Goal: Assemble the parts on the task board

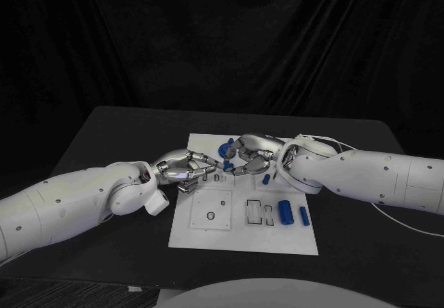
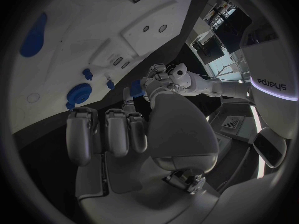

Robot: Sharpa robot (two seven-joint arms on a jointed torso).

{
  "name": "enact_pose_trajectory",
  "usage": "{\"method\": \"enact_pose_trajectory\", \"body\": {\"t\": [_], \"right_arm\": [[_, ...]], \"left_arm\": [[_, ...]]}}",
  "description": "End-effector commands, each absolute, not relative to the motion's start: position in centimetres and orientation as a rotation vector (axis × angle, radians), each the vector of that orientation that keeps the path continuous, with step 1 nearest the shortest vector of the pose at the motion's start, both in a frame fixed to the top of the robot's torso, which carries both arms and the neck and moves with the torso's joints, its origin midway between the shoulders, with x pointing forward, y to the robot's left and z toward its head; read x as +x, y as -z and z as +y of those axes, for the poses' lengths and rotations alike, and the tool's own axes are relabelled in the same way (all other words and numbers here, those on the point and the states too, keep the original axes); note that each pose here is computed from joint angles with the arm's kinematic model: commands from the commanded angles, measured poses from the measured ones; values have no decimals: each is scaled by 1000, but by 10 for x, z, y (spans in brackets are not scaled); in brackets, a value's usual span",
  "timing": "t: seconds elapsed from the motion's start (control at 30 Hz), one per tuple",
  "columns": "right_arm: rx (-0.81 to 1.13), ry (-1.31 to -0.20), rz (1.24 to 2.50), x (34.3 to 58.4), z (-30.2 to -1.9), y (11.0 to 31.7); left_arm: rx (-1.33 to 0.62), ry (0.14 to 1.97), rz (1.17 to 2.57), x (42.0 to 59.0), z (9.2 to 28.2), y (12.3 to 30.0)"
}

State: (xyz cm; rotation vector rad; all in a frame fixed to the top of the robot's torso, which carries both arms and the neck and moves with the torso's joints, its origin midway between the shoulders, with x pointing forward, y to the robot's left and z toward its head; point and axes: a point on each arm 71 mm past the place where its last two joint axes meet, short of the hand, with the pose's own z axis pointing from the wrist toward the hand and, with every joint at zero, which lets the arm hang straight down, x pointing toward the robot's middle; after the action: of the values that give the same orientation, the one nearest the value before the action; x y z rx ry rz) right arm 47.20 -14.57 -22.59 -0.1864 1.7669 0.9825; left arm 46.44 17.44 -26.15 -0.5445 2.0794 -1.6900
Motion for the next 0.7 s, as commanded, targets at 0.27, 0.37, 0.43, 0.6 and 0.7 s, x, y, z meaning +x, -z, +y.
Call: {"method": "enact_pose_trajectory", "body": {"t": [0.27,0.37,0.43,0.6,0.7], "right_arm": [[-172,-952,1769,472,-147,227],[-194,-919,1757,472,-147,226],[-215,-892,1746,472,-146,226],[-284,-817,1719,472,-144,225],[-318,-777,1713,473,-143,226]], "left_arm": [[-544,1709,2086,463,175,261],[-549,1704,2078,463,179,261],[-553,1700,2071,462,182,260],[-566,1685,2054,461,190,259],[-573,1676,2045,461,195,259]]}}
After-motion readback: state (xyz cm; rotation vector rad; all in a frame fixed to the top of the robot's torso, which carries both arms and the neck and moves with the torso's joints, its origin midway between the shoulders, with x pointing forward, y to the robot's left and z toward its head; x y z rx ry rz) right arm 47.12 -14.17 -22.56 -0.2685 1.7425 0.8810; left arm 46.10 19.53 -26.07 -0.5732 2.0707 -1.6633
